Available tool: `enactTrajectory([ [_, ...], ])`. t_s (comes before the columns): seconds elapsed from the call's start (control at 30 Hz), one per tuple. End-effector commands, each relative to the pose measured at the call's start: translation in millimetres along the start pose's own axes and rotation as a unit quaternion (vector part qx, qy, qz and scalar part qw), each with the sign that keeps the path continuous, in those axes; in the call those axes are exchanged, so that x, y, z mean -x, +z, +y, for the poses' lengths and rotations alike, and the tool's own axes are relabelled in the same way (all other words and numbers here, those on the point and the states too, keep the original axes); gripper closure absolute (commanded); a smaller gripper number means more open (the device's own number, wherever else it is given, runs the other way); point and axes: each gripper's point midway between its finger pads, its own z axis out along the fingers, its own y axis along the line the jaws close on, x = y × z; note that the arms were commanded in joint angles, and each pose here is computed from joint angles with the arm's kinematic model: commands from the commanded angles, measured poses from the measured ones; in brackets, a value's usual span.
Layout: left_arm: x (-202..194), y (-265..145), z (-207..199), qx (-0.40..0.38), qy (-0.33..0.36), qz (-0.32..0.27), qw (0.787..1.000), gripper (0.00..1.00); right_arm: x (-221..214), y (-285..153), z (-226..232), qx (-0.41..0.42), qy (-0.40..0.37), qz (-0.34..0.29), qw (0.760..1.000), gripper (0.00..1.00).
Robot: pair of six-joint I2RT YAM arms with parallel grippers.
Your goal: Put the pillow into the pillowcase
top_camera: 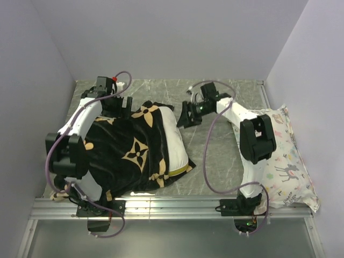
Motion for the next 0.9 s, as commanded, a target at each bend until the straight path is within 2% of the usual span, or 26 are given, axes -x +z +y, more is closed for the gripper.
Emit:
enactTrajectory([
  [0.0,6,32,15,0.042,-0.056,0.002,0.998,0.01,62,1,-8,-0.026,0.009,-0.069,0.997,0.3],
  [0.1,27,53,4,-0.002,-0.059,-0.017,0.998,0.01,83,11,-18,-0.021,0.028,-0.082,0.996,0.3],
  [0.2,54,60,-10,-0.052,-0.062,-0.064,0.995,0.03,103,22,-24,-0.01,0.042,-0.105,0.994,0.29],
  [0.23,60,65,-11,-0.058,-0.066,-0.075,0.993,0.04,108,31,-27,0.001,0.058,-0.111,0.992,0.23],
  [0.4,53,81,-20,-0.093,-0.114,-0.052,0.988,0.04,110,56,-26,0.054,0.103,-0.1,0.988,0.23],
  [0.5,49,89,-33,-0.137,-0.128,-0.042,0.981,0.13,95,73,-23,0.08,0.12,-0.074,0.987,0.38],
  [0.53,47,95,-38,-0.153,-0.133,-0.035,0.979,0.27,93,76,-22,0.087,0.124,-0.071,0.986,0.54],
  [0.57,52,93,-58,-0.201,-0.127,-0.037,0.971,0.37,91,77,-19,0.093,0.125,-0.068,0.985,0.6],
  [0.63,61,95,-84,-0.247,-0.105,-0.035,0.963,0.54,88,76,-15,0.106,0.123,-0.068,0.984,0.74],
  [0.7,78,83,-134,-0.314,-0.059,-0.045,0.947,0.64,86,75,-12,0.114,0.123,-0.063,0.984,0.81],
  [0.77,81,83,-176,-0.353,-0.031,-0.039,0.934,0.8,86,72,-4,0.13,0.123,-0.058,0.982,0.9],
  [0.8,94,71,-197,-0.382,-0.017,-0.049,0.923,0.93,84,71,-3,0.133,0.127,-0.058,0.981,0.93],
  [0.83,96,73,-211,-0.396,-0.008,-0.047,0.917,0.98,86,68,2,0.138,0.125,-0.062,0.981,0.99],
  [0.87,96,67,-235,-0.418,0.012,-0.047,0.907,1.0,85,66,5,0.142,0.125,-0.061,0.98,1.0],
])
